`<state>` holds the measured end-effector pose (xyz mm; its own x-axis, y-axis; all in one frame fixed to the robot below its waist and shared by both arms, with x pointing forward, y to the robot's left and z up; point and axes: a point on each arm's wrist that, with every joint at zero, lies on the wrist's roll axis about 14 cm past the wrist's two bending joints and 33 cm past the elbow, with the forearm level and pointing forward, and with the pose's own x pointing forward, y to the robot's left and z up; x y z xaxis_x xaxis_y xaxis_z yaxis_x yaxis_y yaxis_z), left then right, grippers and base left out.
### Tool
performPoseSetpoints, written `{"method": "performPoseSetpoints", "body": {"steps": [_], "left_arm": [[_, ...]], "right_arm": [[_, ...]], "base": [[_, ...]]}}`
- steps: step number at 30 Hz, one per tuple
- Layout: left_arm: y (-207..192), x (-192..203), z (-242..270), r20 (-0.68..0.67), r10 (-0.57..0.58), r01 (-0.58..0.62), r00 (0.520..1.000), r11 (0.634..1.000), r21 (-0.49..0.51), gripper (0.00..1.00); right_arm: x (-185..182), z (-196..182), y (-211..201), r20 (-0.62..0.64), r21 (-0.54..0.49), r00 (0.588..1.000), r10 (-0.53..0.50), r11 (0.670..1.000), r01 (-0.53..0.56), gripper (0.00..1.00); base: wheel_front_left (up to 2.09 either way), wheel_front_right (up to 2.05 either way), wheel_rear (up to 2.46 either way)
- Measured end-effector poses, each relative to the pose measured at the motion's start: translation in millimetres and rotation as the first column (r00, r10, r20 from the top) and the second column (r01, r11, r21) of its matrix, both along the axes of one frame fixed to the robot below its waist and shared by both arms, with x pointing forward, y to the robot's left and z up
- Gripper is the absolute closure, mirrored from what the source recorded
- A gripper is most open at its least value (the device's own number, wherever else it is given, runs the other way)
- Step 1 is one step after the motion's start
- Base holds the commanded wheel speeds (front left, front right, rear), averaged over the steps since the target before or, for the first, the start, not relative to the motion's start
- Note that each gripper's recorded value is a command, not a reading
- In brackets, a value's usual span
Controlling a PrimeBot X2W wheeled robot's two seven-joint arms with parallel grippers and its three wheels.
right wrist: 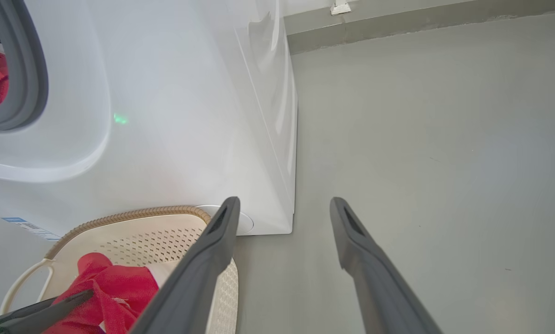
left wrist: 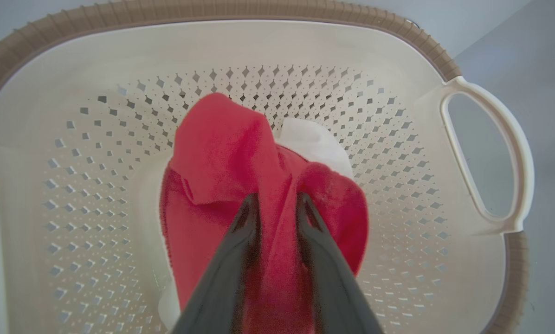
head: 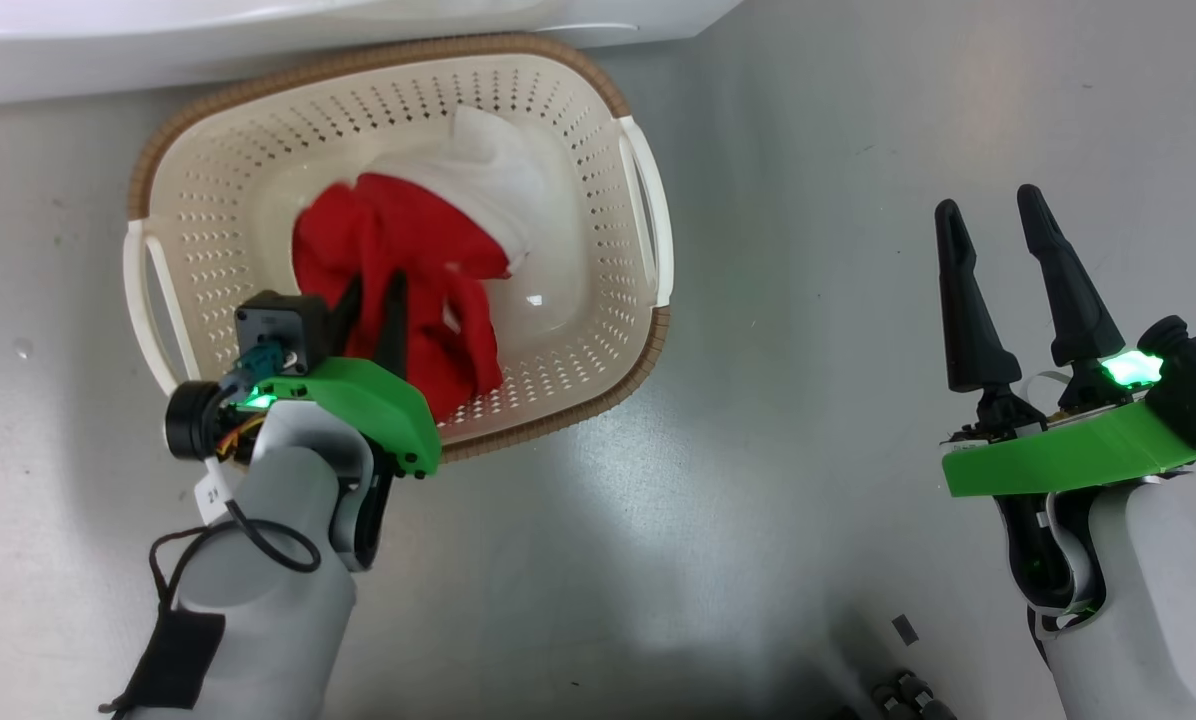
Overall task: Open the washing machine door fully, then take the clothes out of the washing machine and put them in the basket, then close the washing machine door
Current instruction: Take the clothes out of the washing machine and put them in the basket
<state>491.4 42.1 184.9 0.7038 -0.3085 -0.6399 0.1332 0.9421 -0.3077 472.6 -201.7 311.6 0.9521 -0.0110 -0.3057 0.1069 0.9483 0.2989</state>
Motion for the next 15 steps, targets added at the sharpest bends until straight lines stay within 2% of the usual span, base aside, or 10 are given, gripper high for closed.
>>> {"method": "performPoseSetpoints", "body": {"steps": [2,5,6,10,15], "left_arm": [[0,0,-1,-0.002,0.0,0.0,1.0,1.0,0.001,0.47],[1,0,0,-0.002,0.001,-0.001,1.0,1.0,0.002,0.2],[1,0,0,-0.002,0.002,-0.002,1.0,1.0,0.003,0.07],[3,1,3,0.005,0.006,-0.006,1.0,1.0,0.005,0.0],[6,9,17,0.039,0.02,-0.02,0.999,1.0,0.0,0.0]], "right_arm": [[0,0,0,-0.001,0.0,1.0,0.0,1.0,0.0,0.0],[0,0,0,0.0,0.001,1.0,0.001,1.0,-0.001,0.0],[0,0,1,0.001,0.001,1.0,0.001,1.0,-0.001,0.0],[1,3,2,0.007,0.003,1.0,0.003,1.0,-0.004,0.0],[3,11,3,0.025,0.005,1.0,0.008,1.0,-0.008,0.0]], "base": [[0.0,0.0,0.0],[0.0,0.0,0.0],[0.0,0.0,0.0],[0.0,0.0,0.0],[0.0,0.0,0.0]]}}
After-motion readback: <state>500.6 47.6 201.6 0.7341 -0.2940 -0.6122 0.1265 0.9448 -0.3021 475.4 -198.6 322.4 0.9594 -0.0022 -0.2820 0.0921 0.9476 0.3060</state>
